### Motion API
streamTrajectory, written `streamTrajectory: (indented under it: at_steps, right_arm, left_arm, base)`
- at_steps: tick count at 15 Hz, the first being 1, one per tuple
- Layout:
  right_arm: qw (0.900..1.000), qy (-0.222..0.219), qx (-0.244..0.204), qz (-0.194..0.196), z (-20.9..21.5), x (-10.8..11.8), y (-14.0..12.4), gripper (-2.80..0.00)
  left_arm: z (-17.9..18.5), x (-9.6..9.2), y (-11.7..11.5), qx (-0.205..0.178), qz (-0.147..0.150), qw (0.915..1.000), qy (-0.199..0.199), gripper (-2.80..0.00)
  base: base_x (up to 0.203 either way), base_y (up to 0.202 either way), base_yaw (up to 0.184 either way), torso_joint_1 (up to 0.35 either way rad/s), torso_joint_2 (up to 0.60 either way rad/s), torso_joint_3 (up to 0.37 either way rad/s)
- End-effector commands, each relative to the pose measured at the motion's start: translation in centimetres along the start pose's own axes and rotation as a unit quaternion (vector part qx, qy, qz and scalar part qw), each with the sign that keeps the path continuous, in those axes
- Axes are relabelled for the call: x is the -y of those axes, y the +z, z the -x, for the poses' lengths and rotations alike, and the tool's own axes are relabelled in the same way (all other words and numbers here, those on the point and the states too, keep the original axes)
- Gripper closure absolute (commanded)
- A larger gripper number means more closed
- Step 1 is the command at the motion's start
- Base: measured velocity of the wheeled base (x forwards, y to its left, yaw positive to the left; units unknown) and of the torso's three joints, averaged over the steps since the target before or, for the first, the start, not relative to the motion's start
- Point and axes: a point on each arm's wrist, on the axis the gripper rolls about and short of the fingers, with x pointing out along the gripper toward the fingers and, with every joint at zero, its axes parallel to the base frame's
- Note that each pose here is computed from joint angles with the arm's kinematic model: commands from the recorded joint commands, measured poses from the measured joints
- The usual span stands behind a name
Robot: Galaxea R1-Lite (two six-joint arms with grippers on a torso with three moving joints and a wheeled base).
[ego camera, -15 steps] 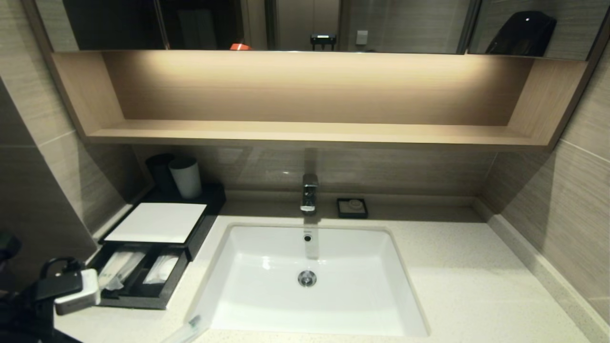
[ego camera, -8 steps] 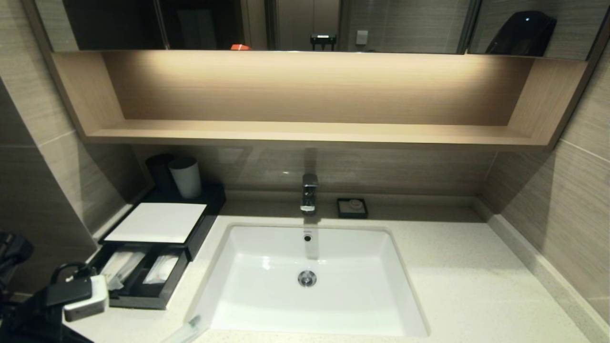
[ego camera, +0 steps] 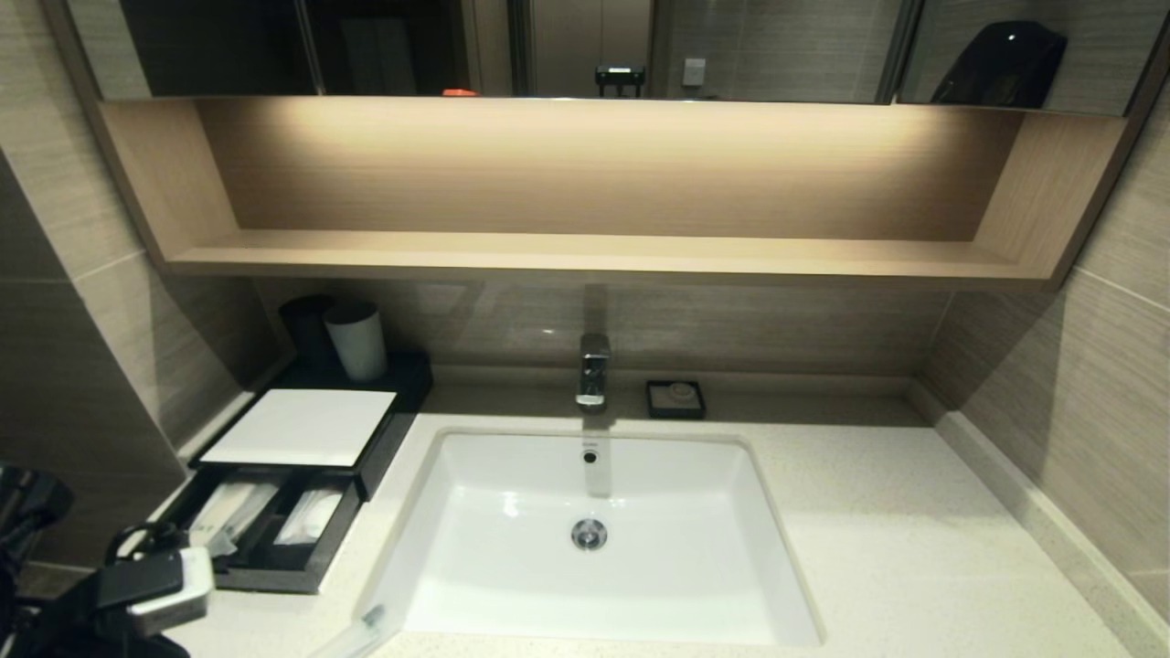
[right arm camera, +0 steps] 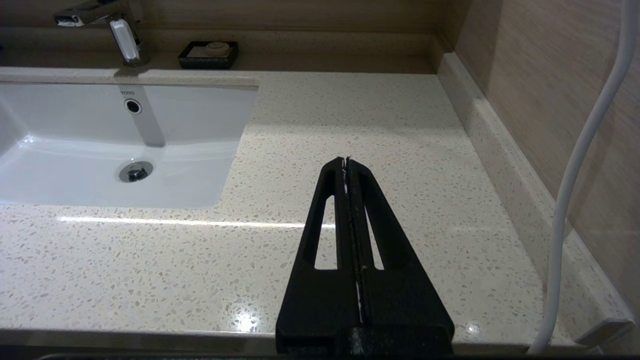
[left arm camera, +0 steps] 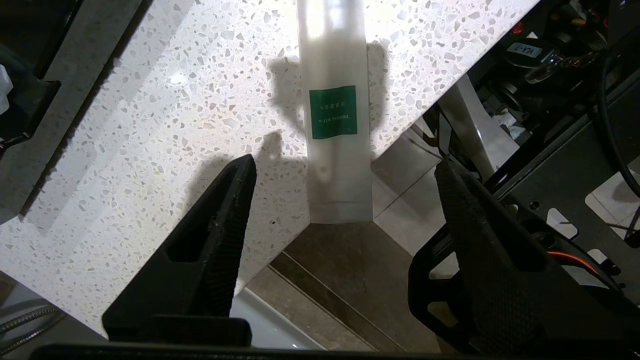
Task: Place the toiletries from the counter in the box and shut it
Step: Pick up the bathroom toiletry
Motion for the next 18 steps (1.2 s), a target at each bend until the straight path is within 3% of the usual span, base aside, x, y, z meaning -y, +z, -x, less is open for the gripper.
streamTrajectory:
  at_steps: [1,8,14,18]
  right_arm:
    - [1.0,0.0,0.001,0.001,0.0,0.0,0.0,0.0]
    - [1.0,0.0,0.0,0.0,0.0,0.0,0.0,0.0]
    - [1.0,0.0,0.001,0.0,0.0,0.0,0.0,0.0]
    - [1.0,0.0,0.0,0.0,0.0,0.0,0.0,0.0]
  left_arm:
    - [0.0,-0.1,0.0,0.002,-0.004,1.0,0.003,-2.8]
    - [-0.1,-0.4,0.1,0.004,-0.014,0.9998,0.015,-2.8]
    - [-2.3,-3.2,0.4,-0.008,-0.009,0.9999,-0.01,-2.8]
    - [-3.3,-4.0,0.4,-0.007,-0.013,0.9998,-0.009,-2.8]
  base:
    - [0.0,0.0,0.0,0.0,0.0,0.0]
    - [0.0,0.0,0.0,0.0,0.0,0.0]
    - [0.0,0.0,0.0,0.0,0.0,0.0]
    - [0.0,0.0,0.0,0.0,0.0,0.0]
